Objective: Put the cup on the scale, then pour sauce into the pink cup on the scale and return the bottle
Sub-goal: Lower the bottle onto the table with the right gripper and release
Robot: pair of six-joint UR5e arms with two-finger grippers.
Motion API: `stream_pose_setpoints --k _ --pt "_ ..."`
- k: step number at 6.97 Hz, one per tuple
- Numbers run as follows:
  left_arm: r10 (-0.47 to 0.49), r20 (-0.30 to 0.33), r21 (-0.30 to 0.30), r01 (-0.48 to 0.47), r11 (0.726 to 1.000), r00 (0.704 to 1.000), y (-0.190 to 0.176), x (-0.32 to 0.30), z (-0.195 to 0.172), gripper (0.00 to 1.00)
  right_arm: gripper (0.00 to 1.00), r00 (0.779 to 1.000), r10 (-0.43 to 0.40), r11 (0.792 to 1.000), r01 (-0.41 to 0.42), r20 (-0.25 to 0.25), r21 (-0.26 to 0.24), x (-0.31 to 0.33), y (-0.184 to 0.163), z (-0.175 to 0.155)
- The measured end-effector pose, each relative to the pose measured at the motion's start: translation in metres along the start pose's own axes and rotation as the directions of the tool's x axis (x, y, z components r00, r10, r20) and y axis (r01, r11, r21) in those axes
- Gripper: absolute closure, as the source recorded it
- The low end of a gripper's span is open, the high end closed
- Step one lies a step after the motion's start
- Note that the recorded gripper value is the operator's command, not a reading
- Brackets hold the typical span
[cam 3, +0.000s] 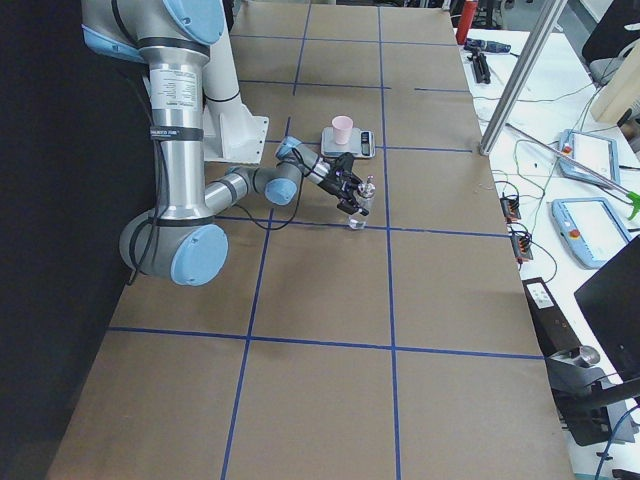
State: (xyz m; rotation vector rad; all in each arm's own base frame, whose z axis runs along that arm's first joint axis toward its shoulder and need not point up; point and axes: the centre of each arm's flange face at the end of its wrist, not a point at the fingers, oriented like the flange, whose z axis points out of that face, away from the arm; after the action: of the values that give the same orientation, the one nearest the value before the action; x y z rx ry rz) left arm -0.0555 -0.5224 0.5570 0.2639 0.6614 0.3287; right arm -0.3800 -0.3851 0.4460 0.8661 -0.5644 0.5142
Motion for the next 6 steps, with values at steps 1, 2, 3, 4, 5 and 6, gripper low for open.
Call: stream_pose_setpoints --k 1,2,3,4,5,6 --pt "0.000 0.000 0.000 0.000 1.000 1.000 0.0000 0.0000 0.0000 0.00 0.01 1.000 -0.004 1.000 0.004 -0.003 -0.001 0.0041 0.0009 -0.0006" --pt "0.000 0.000 0.000 0.000 1.000 1.000 0.0000 0.0000 0.0000 0.00 0.01 1.000 -0.008 1.000 0.008 -0.007 -0.003 0.0073 0.0023 -0.0005" --pt "0.000 0.000 0.000 0.000 1.000 1.000 -0.0001 0.0001 0.0000 0.00 0.00 1.000 -0.011 1.000 0.011 -0.009 -0.004 0.0091 0.0034 -0.0007" --pt "0.001 0.000 0.000 -0.001 1.000 1.000 -0.0002 0.0003 0.0003 0.00 0.00 1.000 -0.012 1.000 0.012 -0.008 -0.006 0.0093 0.0042 -0.0014" --pt "0.001 0.000 0.000 -0.001 1.000 1.000 -0.0005 0.0005 0.0003 0.00 0.00 1.000 -0.012 1.000 0.012 -0.001 -0.013 0.0076 0.0049 -0.0038" --pt "0.001 0.000 0.000 -0.001 1.000 1.000 -0.0007 0.0005 0.0003 0.00 0.00 1.000 -0.009 1.000 0.009 0.010 -0.028 0.0046 0.0052 -0.0081"
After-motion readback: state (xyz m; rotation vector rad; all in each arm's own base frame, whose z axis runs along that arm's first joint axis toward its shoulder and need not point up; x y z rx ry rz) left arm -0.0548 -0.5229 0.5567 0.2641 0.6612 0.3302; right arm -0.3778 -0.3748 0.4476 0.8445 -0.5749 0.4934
